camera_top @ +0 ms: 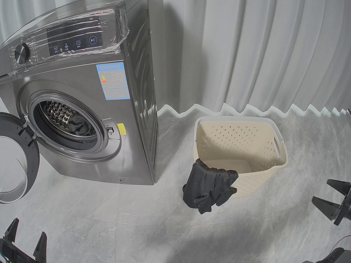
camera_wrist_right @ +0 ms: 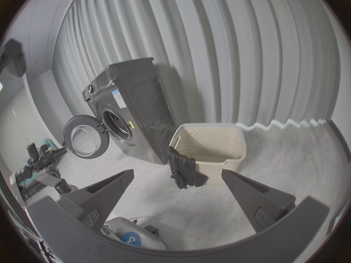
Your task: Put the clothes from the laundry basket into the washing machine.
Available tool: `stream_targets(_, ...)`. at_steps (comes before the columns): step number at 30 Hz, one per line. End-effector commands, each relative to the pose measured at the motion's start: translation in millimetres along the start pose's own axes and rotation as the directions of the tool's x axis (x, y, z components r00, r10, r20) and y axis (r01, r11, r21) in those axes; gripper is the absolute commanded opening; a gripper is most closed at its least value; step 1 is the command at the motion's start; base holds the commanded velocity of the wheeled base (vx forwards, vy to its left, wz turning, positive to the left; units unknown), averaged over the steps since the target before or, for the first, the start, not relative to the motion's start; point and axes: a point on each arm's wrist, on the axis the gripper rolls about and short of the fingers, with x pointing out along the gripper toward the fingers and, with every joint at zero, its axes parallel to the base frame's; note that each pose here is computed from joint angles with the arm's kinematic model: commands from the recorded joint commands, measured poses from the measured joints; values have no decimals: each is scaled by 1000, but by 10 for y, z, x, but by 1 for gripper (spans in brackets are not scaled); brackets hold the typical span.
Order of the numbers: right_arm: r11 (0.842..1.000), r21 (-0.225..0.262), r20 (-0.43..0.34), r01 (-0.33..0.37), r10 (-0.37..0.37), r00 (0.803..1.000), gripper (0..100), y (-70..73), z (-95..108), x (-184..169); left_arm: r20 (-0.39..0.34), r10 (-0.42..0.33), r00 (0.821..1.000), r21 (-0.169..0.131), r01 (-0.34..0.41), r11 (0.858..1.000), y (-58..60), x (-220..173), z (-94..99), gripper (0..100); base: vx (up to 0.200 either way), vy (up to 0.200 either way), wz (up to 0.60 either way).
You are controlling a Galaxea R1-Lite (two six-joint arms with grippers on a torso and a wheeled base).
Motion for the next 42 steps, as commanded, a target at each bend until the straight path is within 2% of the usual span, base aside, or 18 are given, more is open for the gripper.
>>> stream_targets(1,983,164,-270,-88,130,954,100,-70,-37,981,-3,0,1000,-1,0,1000,1,2,-53,100,0,0,0)
stream_targets(3,984,171,-307,-52,103,946,100,-11,-107,1218,-3,0,1000,-1,0,1000,1,2,-53,100,0,0,0)
stream_targets(12,989,139,-313,-39,81,946,100,340,-374,1828,-3,-1,1000,-3,1,1000,0,2,-48,100,0,0,0)
stream_targets(18,990,132,-336,-53,95,937,100,418,-526,2039,-3,-3,1000,-1,3,1000,0,2,-48,100,0,0,0)
stream_targets(22,991,125,-351,-51,92,932,100,424,-549,2049,-3,-3,1000,2,3,1000,0,2,-48,100,0,0,0)
stream_targets(30,992,118,-347,-44,82,934,100,407,-547,2071,-3,-3,1000,2,3,1000,0,2,-48,100,0,0,0)
stream_targets(36,992,122,-391,-27,73,918,100,402,-668,2147,-3,-3,1000,2,3,1000,0,2,-48,100,0,0,0)
stream_targets(42,992,123,-388,-26,72,919,100,415,-672,2276,-3,-4,1000,2,4,1000,0,2,-48,100,0,0,0)
